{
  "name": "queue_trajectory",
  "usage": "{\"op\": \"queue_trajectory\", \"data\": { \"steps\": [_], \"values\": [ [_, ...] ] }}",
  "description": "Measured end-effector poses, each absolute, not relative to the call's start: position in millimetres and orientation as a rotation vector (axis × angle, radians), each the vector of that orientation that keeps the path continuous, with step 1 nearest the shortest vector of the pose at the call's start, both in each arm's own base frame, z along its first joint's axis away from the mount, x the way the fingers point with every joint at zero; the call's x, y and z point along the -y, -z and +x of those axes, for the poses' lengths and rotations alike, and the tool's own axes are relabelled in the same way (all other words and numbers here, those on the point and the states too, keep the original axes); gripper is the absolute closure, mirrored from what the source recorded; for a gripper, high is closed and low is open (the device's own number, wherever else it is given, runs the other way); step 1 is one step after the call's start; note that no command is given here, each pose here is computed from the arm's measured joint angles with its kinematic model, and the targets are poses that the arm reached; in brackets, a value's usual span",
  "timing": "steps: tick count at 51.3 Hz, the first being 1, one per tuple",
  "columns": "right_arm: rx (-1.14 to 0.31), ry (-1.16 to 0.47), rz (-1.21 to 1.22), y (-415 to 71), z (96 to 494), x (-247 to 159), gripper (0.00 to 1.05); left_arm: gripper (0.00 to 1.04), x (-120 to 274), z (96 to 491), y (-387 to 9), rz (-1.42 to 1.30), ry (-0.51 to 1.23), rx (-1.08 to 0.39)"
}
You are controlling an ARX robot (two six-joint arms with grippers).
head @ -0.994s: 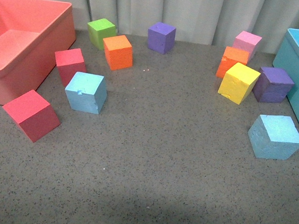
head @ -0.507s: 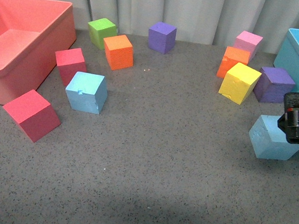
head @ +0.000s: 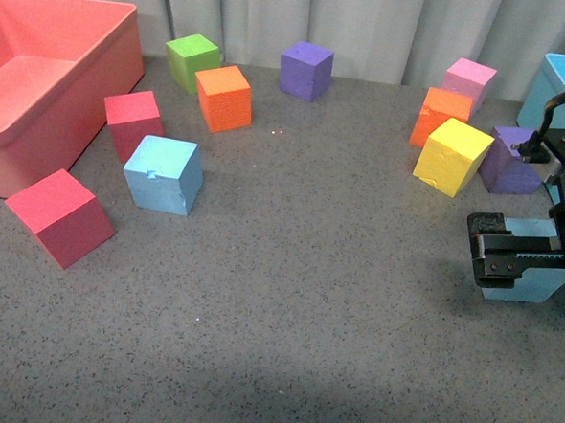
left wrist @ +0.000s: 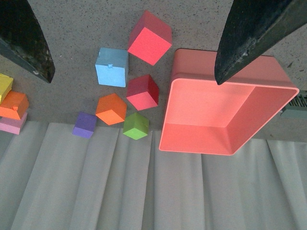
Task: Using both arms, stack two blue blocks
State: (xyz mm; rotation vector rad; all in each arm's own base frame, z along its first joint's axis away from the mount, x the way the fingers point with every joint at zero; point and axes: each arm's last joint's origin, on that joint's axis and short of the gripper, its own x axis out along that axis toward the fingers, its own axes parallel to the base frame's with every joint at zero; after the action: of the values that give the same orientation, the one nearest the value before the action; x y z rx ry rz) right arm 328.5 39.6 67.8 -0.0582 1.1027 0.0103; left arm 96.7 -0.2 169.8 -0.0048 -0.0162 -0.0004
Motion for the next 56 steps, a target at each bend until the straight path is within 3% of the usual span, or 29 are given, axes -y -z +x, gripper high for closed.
{"op": "queue_trajectory", "data": {
  "steps": [5,16,25,45,56],
  "values": [
    [-1.120,-0.003,-0.054,-60.3,332.3,-39.4,0.11,0.07,0.2,96.7,-169.8,-0.005,0.000,0.016],
    [-1.149,0.008,-0.044,-49.3,335.1,-37.6,0.40,0.07,0.2,96.7,-169.8,-0.005,0.000,0.016],
    [-1.143,0.015,-0.033,-49.4,335.5,-37.2,0.55,0.07,0.2,96.7,-169.8,-0.005,0.000,0.016],
    [-1.070,-0.022,0.004,-75.6,329.5,-51.0,0.60,0.07,0.2,96.7,-169.8,-0.005,0.000,0.016],
    [-1.039,-0.100,0.016,-91.4,339.0,-97.5,0.60,0.07,0.2,96.7,-169.8,-0.005,0.000,0.016]
  ]
}}
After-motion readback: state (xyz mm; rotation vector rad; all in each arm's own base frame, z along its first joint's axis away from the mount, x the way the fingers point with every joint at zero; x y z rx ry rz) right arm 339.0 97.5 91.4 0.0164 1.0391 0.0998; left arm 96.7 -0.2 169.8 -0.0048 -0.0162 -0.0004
